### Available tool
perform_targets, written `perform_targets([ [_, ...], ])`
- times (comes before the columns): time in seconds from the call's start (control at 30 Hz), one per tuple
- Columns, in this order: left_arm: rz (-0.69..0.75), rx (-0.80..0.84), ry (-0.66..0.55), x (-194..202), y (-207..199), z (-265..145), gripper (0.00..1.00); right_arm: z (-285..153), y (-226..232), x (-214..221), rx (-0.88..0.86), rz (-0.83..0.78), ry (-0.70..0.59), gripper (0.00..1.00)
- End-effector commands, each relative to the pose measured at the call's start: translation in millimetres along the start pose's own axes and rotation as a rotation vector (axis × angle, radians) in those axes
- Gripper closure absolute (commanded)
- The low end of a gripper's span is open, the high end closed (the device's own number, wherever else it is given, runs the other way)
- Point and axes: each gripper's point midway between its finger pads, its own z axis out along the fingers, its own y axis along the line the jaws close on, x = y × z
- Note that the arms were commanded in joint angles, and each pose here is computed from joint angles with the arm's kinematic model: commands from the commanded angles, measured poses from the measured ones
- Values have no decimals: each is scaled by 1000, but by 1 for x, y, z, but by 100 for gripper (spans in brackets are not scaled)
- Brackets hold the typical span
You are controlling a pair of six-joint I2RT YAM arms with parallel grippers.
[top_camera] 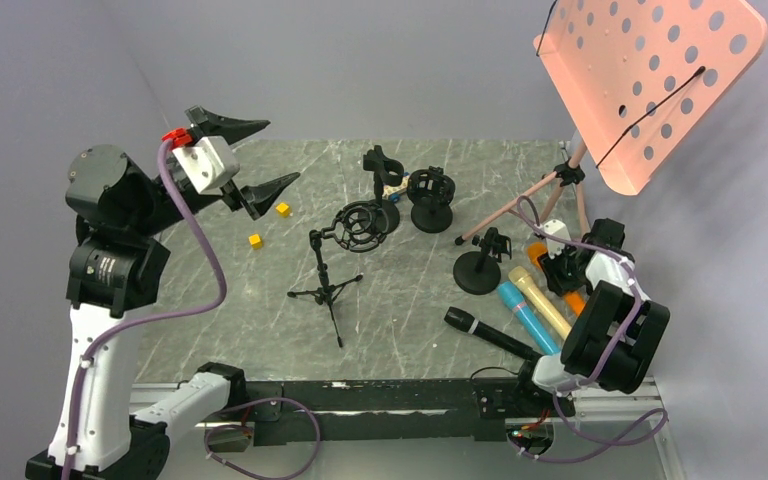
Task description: Remove the microphone from the stand
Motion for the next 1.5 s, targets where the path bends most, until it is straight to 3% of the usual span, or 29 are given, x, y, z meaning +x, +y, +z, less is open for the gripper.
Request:
perform_targets([
  [0.0, -43, -29, 31, 21, 11, 13, 16, -3, 6, 16, 4, -111, 44, 80],
  [0.37, -37, -78, 72, 26, 30, 17, 15, -2, 24, 24, 21, 24, 34, 45],
  [0.5, -57, -47, 100, 41, 20, 16, 15, -12, 20, 20, 53, 21, 27, 38],
  [0.73, -82, -34, 104, 50, 12, 14, 14, -48, 20, 6, 84, -11, 2, 35],
  [0.93, -154, 101, 160, 53, -22, 1, 11, -120, 46, -36, 61, -93, -150, 29],
  [1.17, -227, 164, 282, 107, -75, -32, 11, -214, 93, -95, -3, -199, -400, 22],
  [1.37, -278, 188, 300, 139, -95, -36, 13, -255, 136, -155, -219, -271, -616, 23],
  [1.47, -306, 225, 323, 153, -99, -32, 15, -258, 156, -194, -265, -389, -647, 24],
])
